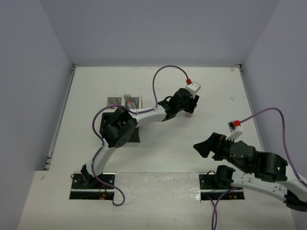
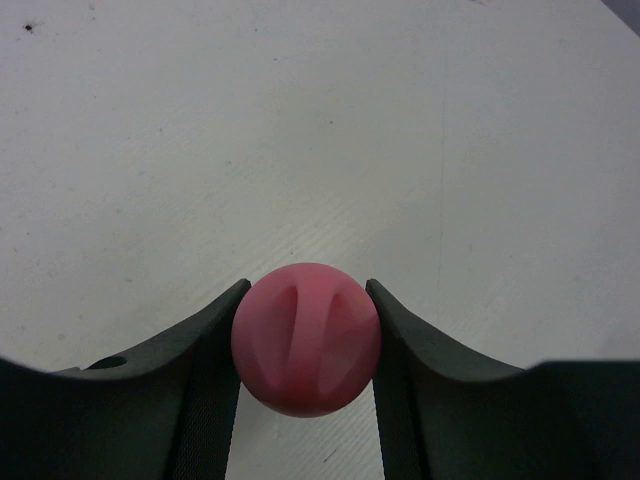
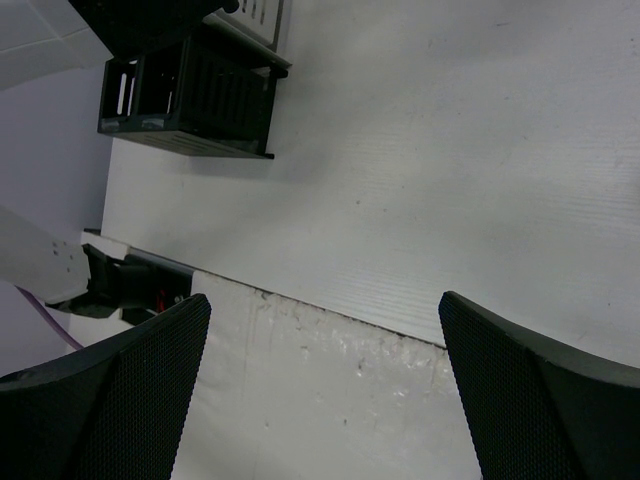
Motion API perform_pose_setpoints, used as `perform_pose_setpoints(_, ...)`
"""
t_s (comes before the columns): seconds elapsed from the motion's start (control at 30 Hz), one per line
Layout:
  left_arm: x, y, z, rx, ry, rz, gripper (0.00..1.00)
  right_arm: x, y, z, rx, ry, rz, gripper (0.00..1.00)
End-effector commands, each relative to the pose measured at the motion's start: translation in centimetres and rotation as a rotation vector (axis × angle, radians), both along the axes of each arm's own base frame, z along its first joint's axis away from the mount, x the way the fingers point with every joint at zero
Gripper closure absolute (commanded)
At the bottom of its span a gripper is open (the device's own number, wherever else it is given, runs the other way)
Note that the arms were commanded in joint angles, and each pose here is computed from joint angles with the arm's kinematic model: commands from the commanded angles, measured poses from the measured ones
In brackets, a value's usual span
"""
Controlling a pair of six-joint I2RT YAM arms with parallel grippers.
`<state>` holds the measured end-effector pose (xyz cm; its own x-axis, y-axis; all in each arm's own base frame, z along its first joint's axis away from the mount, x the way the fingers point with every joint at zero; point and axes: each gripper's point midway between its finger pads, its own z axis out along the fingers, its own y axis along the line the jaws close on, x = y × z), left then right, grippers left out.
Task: Sort the stationery into containers
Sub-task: Pick up the stationery from the center of the board.
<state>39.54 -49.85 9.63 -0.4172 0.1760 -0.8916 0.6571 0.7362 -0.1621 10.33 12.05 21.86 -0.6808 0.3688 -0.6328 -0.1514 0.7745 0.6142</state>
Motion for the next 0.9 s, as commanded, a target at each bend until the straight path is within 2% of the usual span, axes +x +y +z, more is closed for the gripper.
perform_pose_setpoints(0.0, 0.5, -0.9, 1.7, -0.053, -0.047, 0.005, 0.57, 0.2, 0.9, 0.0, -0.013, -0.004, 0.021, 0.01)
perform_pose_setpoints(0.17, 0.5, -0.8, 2.4, -0.047, -0.065, 0.004, 0.88, 0.1, 0.9, -0.1, -0.015, -0.009, 0.023, 0.01)
perform_pose_setpoints(0.3, 0.4, -0.7, 3.5, -0.056, -0.075, -0.004, 0.99, 0.2, 0.8, -0.1, -0.016, -0.012, 0.021, 0.01)
perform_pose_setpoints(0.43, -0.3, -0.4, 6.6, -0.079, -0.086, -0.019, 1.0, 0.2, 0.6, -0.2, -0.025, -0.012, 0.021, 0.01)
perform_pose_setpoints(0.5, -0.9, 0.2, 11.2, -0.115, -0.125, -0.016, 1.0, 0.2, 0.5, -0.3, -0.026, -0.014, 0.017, 0.01)
perform_pose_setpoints(0.6, -1.8, 1.9, 15.1, -0.117, -0.155, 0.004, 1.0, 0.3, 0.5, -0.2, -0.027, -0.018, 0.014, 0.01)
perform_pose_setpoints(0.7, -3.1, 5.3, 20.1, -0.123, -0.185, 0.077, 1.0, 0.4, 0.4, -0.3, -0.03, -0.018, 0.008, 0.01)
perform_pose_setpoints(0.73, -3.5, 8.1, 21.2, -0.102, -0.179, 0.153, 1.0, 0.4, 0.4, -0.4, -0.033, -0.017, 0.003, 0.01)
perform_pose_setpoints(0.77, -3.8, 10.6, 20.4, -0.047, -0.164, 0.232, 1.0, 0.5, 0.4, -0.5, -0.034, -0.018, -0.001, 0.01)
perform_pose_setpoints(0.87, -5.6, 17.2, 22.8, -0.047, -0.161, 0.415, 1.0, 0.7, 0.3, -0.4, -0.037, -0.021, -0.011, 0.01)
